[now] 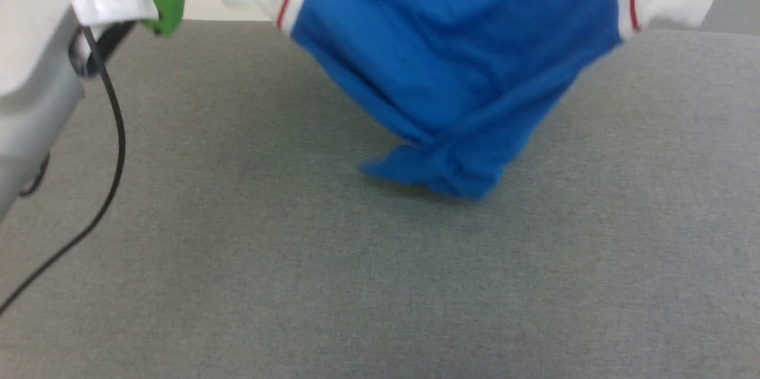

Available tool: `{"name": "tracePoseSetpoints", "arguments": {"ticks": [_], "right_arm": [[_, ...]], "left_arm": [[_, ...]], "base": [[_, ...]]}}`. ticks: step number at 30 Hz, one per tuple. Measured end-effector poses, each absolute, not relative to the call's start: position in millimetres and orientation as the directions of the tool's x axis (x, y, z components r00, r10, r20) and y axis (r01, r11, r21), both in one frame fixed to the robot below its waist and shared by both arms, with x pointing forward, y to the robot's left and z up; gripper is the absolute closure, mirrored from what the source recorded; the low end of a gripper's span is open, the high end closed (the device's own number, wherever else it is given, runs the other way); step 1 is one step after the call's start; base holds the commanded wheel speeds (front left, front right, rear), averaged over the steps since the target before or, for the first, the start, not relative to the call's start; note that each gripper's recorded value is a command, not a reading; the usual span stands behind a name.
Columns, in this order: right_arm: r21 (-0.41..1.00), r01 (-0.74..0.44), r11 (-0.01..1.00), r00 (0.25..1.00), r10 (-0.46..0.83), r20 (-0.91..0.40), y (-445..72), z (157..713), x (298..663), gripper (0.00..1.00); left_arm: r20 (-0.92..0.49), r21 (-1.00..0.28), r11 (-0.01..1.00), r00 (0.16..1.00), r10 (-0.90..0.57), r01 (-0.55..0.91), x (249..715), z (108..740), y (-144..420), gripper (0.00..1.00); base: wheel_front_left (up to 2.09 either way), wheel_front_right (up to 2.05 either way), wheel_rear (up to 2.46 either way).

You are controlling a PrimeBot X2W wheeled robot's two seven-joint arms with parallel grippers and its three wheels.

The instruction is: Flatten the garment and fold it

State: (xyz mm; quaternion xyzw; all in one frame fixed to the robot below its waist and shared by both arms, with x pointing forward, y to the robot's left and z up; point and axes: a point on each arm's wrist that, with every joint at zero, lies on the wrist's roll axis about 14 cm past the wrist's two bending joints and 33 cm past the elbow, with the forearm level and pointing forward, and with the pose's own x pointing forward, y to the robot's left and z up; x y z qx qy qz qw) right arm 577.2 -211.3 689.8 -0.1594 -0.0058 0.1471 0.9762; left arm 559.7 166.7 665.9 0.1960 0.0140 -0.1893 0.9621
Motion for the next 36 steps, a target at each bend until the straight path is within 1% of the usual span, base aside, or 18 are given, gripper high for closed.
{"name": "tracePoseSetpoints", "arguments": {"ticks": [5,10,16,20,24,28,32,34,36], "right_arm": [[-0.392,-0.209,0.896,0.961,0.263,0.089,-218,740,585,1.0],[-0.435,-0.147,0.889,0.949,0.25,0.19,-216,776,606,1.0],[-0.471,-0.073,0.879,0.935,0.225,0.274,-216,800,639,1.0],[-0.465,-0.018,0.885,0.917,0.2,0.346,-221,818,660,1.0],[-0.474,0.017,0.88,0.903,0.19,0.385,-222,824,679,1.0],[-0.476,0.028,0.879,0.897,0.188,0.399,-221,817,698,1.0],[-0.48,0.018,0.877,0.905,0.189,0.381,-218,796,714,1.0],[-0.481,0.009,0.877,0.911,0.191,0.366,-217,784,721,1.0],[-0.486,0.004,0.874,0.919,0.189,0.347,-217,773,726,1.0]], "left_arm": [[0.105,0.401,0.861,0.918,-0.382,0.313,577,734,148,1.0],[0.237,0.435,0.864,0.894,-0.381,0.253,599,776,140,1.0],[0.391,0.466,0.87,0.844,-0.366,0.161,627,820,135,1.0],[0.469,0.45,0.886,0.816,-0.34,0.11,648,836,139,1.0],[0.496,0.453,0.89,0.816,-0.298,0.05,671,834,148,1.0],[0.514,0.393,0.918,0.816,-0.265,0.051,691,820,151,1.0],[0.494,0.374,0.925,0.831,-0.256,0.063,707,796,151,1.0],[0.502,0.334,0.941,0.834,-0.23,0.059,713,791,156,1.0],[0.491,0.334,0.941,0.841,-0.227,0.059,717,783,158,1.0]], "base": [[0.0,0.0,0.0],[0.0,0.0,0.0],[0.0,0.0,0.0],[0.0,0.0,0.0],[0.0,0.0,0.0],[0.0,0.0,0.0],[0.0,0.0,0.0],[0.0,0.0,0.0],[0.0,0.0,0.0]]}}
